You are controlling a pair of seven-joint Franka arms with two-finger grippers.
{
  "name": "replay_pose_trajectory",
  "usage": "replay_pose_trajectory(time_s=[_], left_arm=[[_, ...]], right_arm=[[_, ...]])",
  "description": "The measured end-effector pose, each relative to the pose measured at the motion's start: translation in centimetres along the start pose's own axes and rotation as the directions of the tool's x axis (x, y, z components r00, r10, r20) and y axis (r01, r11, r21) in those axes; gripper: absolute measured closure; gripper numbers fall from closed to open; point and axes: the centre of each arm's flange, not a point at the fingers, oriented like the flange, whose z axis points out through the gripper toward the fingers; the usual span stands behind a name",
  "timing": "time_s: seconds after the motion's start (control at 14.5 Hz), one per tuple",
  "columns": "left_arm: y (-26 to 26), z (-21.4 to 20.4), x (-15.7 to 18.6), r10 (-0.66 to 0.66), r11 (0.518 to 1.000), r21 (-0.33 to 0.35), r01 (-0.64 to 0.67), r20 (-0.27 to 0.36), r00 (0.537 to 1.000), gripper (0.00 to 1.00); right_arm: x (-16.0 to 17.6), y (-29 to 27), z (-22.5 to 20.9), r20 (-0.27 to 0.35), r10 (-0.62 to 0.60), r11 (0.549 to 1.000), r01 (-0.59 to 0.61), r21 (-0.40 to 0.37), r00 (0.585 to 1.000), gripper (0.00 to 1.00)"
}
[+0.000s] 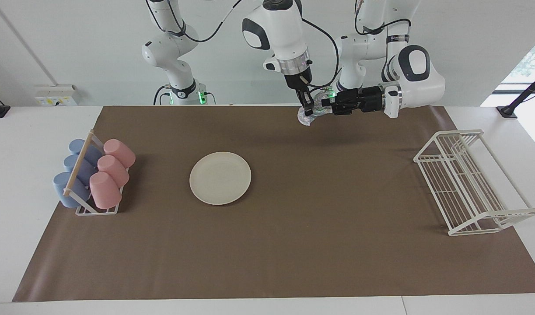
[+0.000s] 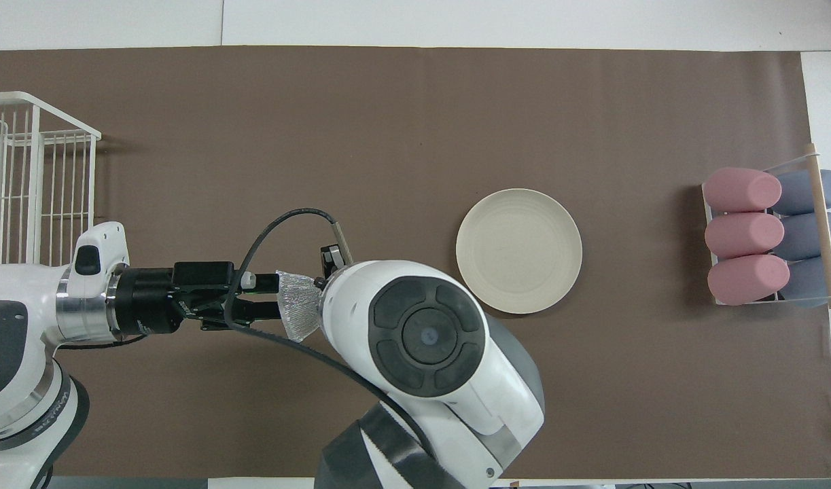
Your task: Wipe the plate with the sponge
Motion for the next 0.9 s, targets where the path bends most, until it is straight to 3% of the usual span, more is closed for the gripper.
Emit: replay_pose_trajectory(time_s=[0.07, 0.34, 0.55, 0.9], left_arm=[[0.0, 0.0, 0.0, 0.0, 1.0, 0.0, 0.0, -0.001, 1.0, 0.0], [0.0, -0.1, 0.2, 0.001, 1.0, 0.003, -0.001, -0.014, 1.0, 0.0], [-0.1, -0.5, 0.6, 0.009, 0.999, 0.034, -0.007, -0.054, 0.998, 0.0], [-0.7, -1.5, 0.9, 0.091, 0.955, 0.288, -0.071, -0.056, 0.994, 0.0]], right_arm=[[2.6, -0.6, 0.4, -0.017, -0.024, 1.0, 0.024, -0.008, 1.0, 0.89], [15.8, -2.2, 2.8, -0.074, -0.109, 0.992, 0.104, -0.07, 0.991, 0.89], [20.4, 0.2, 8.1, -0.095, -0.152, 0.987, 0.146, -0.067, 0.984, 0.89], [23.6, 5.3, 14.6, -0.121, -0.201, 0.978, 0.193, -0.076, 0.972, 0.89]])
